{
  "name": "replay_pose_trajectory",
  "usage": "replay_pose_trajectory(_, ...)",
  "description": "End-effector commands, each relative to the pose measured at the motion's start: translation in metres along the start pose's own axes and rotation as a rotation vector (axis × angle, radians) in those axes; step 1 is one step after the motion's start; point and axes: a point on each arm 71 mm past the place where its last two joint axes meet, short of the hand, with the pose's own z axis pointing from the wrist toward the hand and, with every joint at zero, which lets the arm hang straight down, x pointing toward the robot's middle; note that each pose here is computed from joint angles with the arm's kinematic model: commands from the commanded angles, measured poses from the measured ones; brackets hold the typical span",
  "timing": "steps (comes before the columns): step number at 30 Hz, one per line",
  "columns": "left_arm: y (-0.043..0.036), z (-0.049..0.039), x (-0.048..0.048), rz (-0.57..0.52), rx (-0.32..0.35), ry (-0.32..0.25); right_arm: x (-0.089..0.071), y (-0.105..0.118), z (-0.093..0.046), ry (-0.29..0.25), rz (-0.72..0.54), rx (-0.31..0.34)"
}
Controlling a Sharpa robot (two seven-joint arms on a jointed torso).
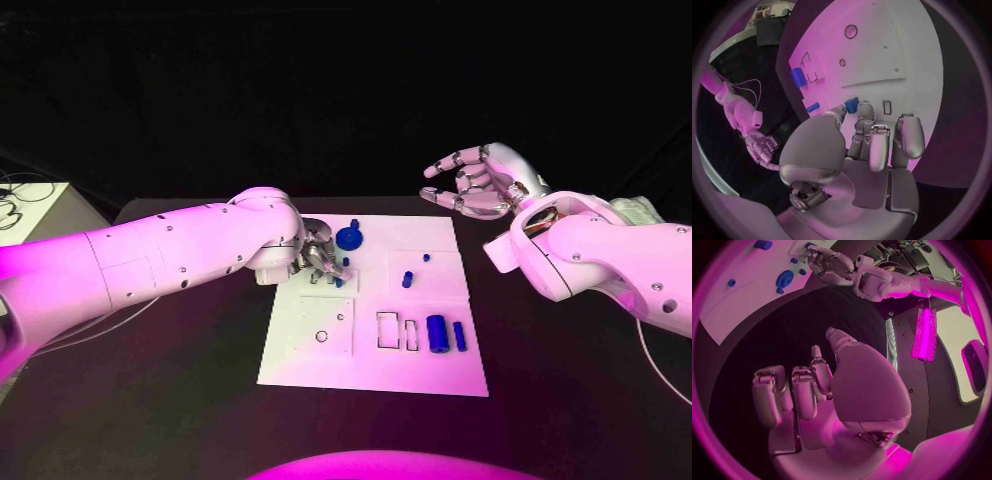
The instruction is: Assemble the parts on the task board
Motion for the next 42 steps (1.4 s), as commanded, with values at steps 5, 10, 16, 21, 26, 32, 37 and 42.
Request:
replay_pose_trajectory(5, -0.0031, 0.0006, 0.0011, -0.005, 0.007, 0.013, 0.002, 0.0, 0.001, 0.026, 0.001, -0.001)
replay_pose_trajectory(10, -0.0038, 0.0007, 0.0017, -0.022, 0.012, 0.02, 0.003, 0.0, 0.001, 0.03, 0.001, 0.002)
replay_pose_trajectory(16, -0.0037, 0.0003, 0.0024, -0.041, 0.018, 0.029, 0.004, -0.001, 0.002, 0.036, 0.001, 0.005)
replay_pose_trajectory(21, 0.0003, -0.0017, 0.002, -0.075, 0.021, 0.026, 0.004, -0.002, 0.002, 0.039, 0.002, 0.01)
replay_pose_trajectory(26, 0.0058, -0.0043, 0.0002, -0.109, 0.02, 0.005, 0.004, -0.003, 0.002, 0.041, 0.002, 0.015)
replay_pose_trajectory(32, 0.011, -0.008, -0.0031, -0.139, 0.02, -0.022, 0.003, -0.004, 0.001, 0.043, 0.003, 0.02)
replay_pose_trajectory(37, 0.0126, -0.0098, -0.0043, -0.145, 0.019, -0.038, 0.003, -0.006, 0.001, 0.046, 0.004, 0.025)
replay_pose_trajectory(42, 0.0118, -0.0099, -0.0054, -0.124, 0.015, -0.069, 0.004, -0.007, 0.001, 0.051, 0.005, 0.029)
